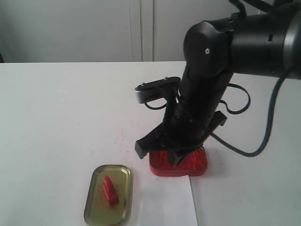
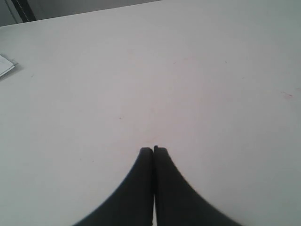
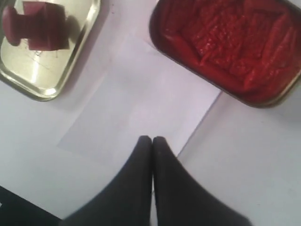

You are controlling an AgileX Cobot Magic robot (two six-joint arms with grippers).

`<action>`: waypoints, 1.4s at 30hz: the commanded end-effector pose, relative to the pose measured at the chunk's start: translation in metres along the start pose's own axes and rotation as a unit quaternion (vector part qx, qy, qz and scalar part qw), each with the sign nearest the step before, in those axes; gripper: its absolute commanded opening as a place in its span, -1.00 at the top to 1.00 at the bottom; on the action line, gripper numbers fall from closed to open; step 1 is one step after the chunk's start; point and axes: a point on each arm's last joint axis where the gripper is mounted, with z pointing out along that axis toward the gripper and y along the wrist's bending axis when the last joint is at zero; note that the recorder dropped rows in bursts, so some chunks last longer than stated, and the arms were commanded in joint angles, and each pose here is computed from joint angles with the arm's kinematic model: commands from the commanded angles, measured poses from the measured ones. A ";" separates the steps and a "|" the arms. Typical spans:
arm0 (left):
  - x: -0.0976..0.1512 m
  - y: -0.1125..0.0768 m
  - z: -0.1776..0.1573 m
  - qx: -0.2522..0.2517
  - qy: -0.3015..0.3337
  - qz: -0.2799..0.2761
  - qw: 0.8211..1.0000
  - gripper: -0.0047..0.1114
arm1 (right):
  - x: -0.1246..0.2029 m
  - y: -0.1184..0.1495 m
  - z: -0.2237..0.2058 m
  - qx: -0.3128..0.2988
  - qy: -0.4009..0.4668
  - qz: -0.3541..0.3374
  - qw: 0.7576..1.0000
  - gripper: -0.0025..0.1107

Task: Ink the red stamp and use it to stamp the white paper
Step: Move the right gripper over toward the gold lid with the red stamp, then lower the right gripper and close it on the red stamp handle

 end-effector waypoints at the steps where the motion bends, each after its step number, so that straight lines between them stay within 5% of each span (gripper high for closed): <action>1: 0.001 0.000 0.000 -0.002 -0.001 0.000 1.000 0.92 | -0.008 0.022 0.003 -0.004 -0.005 -0.022 1.000 0.96; 22: 0.001 0.000 0.000 -0.002 -0.001 0.000 1.000 0.92 | -0.039 0.124 0.046 0.040 -0.009 -0.090 0.995 0.96; 42: 0.001 0.000 0.000 -0.002 -0.001 0.000 1.000 0.92 | -0.054 0.123 0.060 0.072 -0.037 -0.054 0.995 0.95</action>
